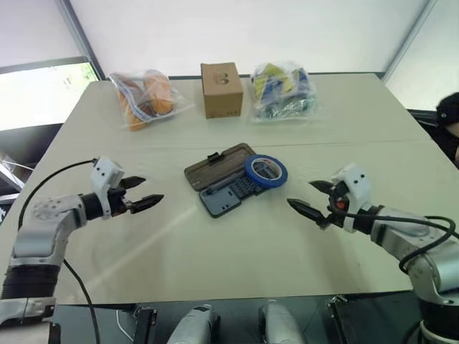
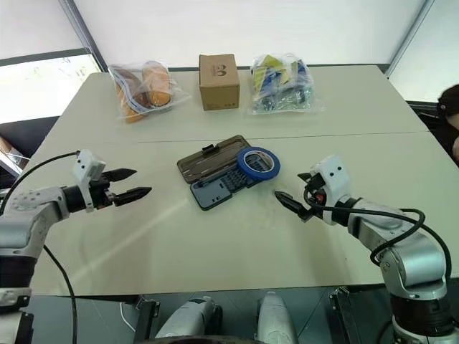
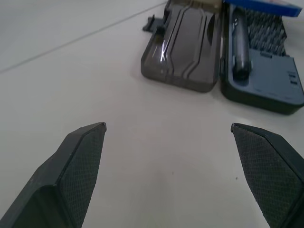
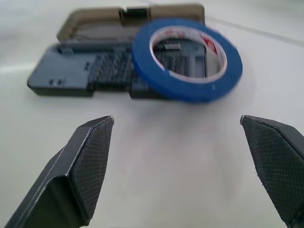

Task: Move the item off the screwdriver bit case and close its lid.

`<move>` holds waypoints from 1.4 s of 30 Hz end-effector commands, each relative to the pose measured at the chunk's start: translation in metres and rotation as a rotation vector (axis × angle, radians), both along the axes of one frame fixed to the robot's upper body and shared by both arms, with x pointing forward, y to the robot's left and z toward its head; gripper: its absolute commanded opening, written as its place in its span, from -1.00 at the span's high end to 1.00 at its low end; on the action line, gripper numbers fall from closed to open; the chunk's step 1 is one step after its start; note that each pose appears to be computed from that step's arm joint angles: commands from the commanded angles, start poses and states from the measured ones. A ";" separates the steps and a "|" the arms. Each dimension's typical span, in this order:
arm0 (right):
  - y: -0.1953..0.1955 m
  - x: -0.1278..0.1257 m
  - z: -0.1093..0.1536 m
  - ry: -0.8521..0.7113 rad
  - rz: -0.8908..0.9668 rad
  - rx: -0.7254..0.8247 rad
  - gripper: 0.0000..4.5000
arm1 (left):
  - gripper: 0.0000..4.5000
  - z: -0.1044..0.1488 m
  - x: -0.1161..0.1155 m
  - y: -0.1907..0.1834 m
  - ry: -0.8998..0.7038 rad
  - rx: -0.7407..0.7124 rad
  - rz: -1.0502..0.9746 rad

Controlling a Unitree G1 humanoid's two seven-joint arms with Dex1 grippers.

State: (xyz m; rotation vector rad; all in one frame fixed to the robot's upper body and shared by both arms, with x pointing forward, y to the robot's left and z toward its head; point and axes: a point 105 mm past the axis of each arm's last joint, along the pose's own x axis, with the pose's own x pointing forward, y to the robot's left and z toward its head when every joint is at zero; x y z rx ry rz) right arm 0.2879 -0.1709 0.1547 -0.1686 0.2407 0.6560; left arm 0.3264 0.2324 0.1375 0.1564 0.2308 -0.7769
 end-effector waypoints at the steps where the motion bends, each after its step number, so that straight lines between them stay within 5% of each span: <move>1: 0.009 -0.002 0.011 -0.044 0.020 -0.005 -0.96 | -0.94 0.008 -0.001 -0.003 -0.028 0.007 -0.027; 27: 0.019 0.008 0.017 -0.096 0.030 -0.055 -0.96 | -0.94 0.014 -0.001 -0.012 -0.040 -0.031 -0.050; 37: 0.055 0.067 0.021 -0.155 0.141 -0.050 -0.96 | -0.94 0.045 0.002 -0.052 -0.083 -0.054 -0.208; 42: 0.067 0.073 0.008 -0.108 0.240 -0.075 -0.96 | -0.94 0.044 -0.002 -0.055 -0.090 -0.058 -0.206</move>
